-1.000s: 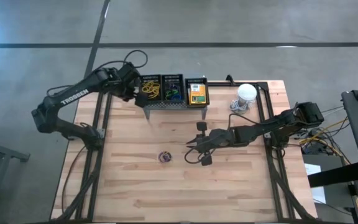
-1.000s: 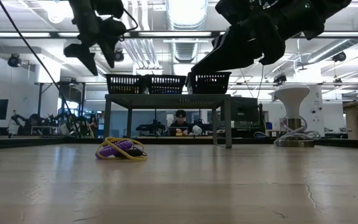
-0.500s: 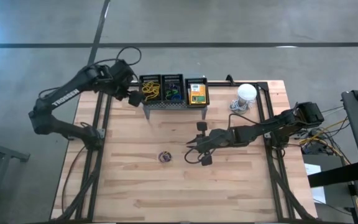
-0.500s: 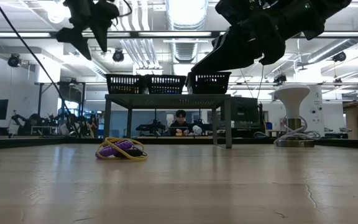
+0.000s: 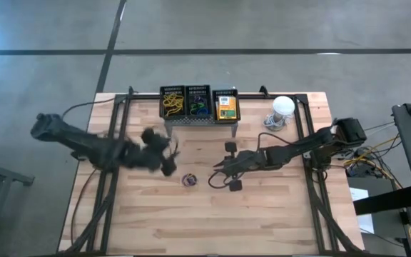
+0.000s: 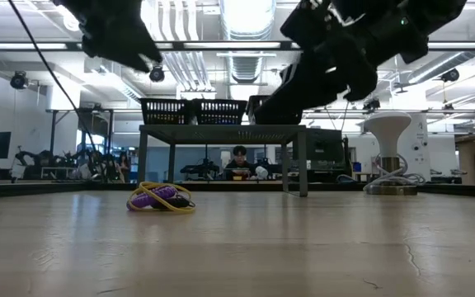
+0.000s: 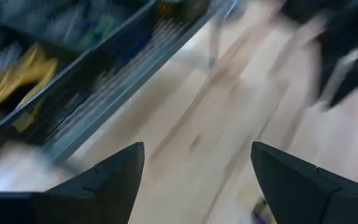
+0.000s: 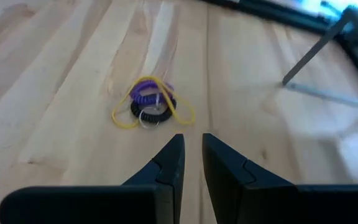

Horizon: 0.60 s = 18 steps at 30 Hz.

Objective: Pick & Place Office Desk Supplies
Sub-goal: Put the black spring keychain into the middle black bin on the shelf

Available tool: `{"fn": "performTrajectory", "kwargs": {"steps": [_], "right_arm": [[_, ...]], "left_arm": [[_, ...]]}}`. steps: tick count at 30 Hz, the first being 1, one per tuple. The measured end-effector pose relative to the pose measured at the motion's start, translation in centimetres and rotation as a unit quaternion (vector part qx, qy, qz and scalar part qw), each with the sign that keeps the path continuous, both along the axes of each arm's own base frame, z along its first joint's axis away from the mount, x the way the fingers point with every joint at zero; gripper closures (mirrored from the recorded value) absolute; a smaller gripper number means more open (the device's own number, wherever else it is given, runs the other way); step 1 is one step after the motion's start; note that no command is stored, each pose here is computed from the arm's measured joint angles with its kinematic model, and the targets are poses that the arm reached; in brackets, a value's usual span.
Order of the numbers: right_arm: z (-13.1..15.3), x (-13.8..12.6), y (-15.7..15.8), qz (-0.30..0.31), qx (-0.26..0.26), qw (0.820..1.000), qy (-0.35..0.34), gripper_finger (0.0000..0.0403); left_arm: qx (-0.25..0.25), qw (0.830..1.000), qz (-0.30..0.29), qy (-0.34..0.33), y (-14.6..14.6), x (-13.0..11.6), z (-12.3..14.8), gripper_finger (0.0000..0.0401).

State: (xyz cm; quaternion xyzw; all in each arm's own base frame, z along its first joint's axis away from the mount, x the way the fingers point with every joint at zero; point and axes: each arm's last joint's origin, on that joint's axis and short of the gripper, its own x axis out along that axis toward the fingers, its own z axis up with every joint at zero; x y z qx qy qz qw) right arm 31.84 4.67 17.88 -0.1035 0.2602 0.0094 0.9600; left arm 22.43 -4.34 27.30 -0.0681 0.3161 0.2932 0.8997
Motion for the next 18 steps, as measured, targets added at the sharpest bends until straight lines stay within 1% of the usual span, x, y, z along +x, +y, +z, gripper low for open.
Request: {"fn": "performTrajectory", "kwargs": {"steps": [2,3,4,6,8,11,13,15,18], "right_arm": [[-0.8,0.4,0.1,0.003,0.016,1.0,0.003,0.0351],[-1.2,0.6,0.2,0.01,0.025,1.0,0.005,0.0351],[-1.7,0.8,0.3,0.016,0.033,0.999,0.007,0.0351],[-2.6,1.1,0.5,0.024,0.049,0.998,0.011,0.0351],[-3.3,1.4,0.6,0.025,0.06,0.998,0.017,0.0351],[-4.2,1.9,0.6,0.018,0.07,0.997,0.026,0.0346],[-4.9,2.2,0.7,0.019,0.078,0.996,0.027,0.0338],[-5.5,2.7,0.9,0.03,0.1,0.994,0.013,0.0326],[-6.8,3.2,1.2,0.045,0.139,0.989,0.031,0.0304]], "left_arm": [[0.052,0.996,-0.021,-0.062,-2.3,0.1,-1.7,0.0102],[0.068,0.993,-0.019,-0.099,-3.3,-0.1,-2.8,0.0102],[0.074,0.987,-0.008,-0.144,-4.1,-0.2,-3.6,0.0102],[0.059,0.974,0.007,-0.22,-5.2,-0.7,-5.1,0.0102],[0.038,0.966,0.005,-0.256,-5.6,-1.3,-6.7,0.0102],[-0.001,0.959,0.013,-0.284,-5.2,-2.3,-9.2,0.0102],[-0.03,0.963,-0.004,-0.269,-4.7,-2.8,-10.8,0.0102],[-0.041,0.967,-0.015,-0.253,-4.0,-3.1,-11.7,0.0102],[-0.053,0.972,-0.033,-0.227,-3.4,-3.5,-12.8,0.0105]]}}
